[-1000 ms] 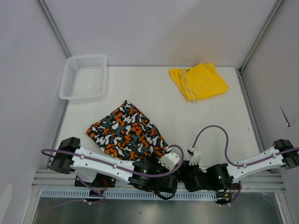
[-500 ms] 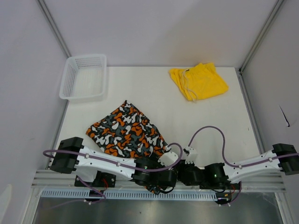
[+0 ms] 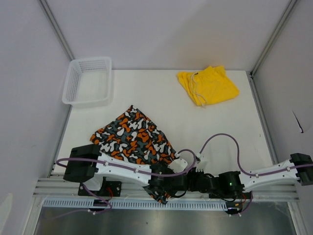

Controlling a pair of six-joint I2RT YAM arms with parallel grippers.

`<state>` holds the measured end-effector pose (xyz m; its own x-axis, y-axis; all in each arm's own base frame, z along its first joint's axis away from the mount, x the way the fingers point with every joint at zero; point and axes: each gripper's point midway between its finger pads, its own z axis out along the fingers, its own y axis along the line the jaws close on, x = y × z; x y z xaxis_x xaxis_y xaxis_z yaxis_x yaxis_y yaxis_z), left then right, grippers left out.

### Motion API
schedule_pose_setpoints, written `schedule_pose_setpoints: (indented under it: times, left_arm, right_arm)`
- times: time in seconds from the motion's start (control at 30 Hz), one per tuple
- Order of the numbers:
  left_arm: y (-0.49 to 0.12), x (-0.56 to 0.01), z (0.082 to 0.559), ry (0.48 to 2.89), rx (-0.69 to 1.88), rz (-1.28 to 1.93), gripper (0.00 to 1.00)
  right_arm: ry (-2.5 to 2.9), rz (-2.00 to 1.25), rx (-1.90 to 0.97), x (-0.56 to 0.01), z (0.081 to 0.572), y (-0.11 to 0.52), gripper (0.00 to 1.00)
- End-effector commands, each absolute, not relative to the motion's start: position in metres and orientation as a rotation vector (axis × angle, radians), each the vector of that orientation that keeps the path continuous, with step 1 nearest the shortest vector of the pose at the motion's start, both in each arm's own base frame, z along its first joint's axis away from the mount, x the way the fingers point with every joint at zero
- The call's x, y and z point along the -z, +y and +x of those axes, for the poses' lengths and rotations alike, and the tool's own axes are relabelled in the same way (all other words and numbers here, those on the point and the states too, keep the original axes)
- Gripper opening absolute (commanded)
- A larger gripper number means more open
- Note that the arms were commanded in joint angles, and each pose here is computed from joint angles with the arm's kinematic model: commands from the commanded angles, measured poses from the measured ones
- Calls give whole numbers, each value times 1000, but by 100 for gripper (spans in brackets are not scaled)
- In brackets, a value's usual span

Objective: Fold and stack the shorts

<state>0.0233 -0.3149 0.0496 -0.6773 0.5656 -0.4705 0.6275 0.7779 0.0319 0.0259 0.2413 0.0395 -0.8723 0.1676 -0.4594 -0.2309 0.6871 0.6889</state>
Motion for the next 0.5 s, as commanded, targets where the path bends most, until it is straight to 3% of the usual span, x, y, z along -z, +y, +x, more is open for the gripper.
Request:
schedule_pose_setpoints:
  times: [0.0, 0.13, 0.3, 0.47]
  left_arm:
    - [-307, -37, 32, 2531, 112, 906, 87]
    - [-301, -31, 34, 2551, 74, 908, 74]
    - [-284, -26, 32, 2579, -2, 909, 47]
    - [-263, -29, 32, 2575, -54, 865, 37]
  right_arm:
    - [2365, -50, -1119, -49, 28, 246, 11]
    - [2363, -49, -1118, -51, 28, 247, 7]
    - [2377, 3, -1060, -47, 39, 241, 0]
    - [2406, 32, -1021, -45, 50, 235, 0]
